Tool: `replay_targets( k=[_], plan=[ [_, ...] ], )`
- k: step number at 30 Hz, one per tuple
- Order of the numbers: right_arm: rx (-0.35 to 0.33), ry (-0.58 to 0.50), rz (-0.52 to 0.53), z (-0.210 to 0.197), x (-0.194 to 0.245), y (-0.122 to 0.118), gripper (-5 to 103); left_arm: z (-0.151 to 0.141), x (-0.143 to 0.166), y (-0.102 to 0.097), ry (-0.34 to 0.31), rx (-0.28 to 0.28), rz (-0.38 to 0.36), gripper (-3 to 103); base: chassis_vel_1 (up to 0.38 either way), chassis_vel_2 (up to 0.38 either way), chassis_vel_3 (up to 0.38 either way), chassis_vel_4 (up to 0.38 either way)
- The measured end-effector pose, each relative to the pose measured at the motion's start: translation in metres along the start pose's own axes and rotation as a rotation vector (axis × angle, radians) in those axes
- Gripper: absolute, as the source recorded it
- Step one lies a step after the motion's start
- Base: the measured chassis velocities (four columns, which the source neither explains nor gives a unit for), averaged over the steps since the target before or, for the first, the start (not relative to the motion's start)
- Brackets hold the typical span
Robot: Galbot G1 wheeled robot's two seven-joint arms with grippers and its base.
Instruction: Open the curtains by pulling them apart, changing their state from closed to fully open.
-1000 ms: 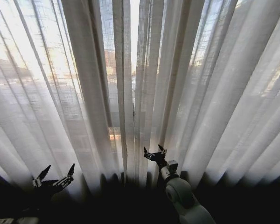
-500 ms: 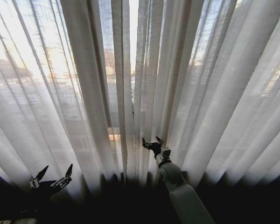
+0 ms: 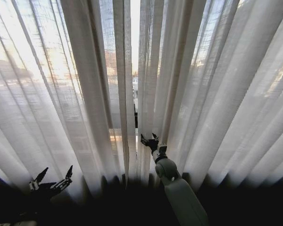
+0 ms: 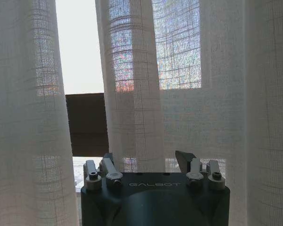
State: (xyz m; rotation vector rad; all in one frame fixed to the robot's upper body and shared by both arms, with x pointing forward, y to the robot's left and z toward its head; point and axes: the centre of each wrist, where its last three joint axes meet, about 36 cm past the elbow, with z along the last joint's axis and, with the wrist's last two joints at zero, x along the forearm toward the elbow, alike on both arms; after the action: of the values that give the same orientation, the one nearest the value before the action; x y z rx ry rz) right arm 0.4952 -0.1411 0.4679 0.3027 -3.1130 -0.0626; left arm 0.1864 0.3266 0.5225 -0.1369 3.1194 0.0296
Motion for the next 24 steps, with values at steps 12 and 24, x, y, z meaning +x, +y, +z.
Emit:
replay_targets(
  k=[12,24],
  plan=[
    [0.015,-0.016,0.014,-0.0025,0.0024,-0.0035,19,-0.0008,0.0005,-0.0014,-0.009,0.004,-0.004,100,0.0,0.0,0.0,0.0],
    [0.012,-0.032,0.034,-0.0029,0.0044,-0.0018,0,-0.0006,0.0016,-0.0012,-0.014,0.003,-0.004,100,0.0,0.0,0.0,0.0]
  ],
)
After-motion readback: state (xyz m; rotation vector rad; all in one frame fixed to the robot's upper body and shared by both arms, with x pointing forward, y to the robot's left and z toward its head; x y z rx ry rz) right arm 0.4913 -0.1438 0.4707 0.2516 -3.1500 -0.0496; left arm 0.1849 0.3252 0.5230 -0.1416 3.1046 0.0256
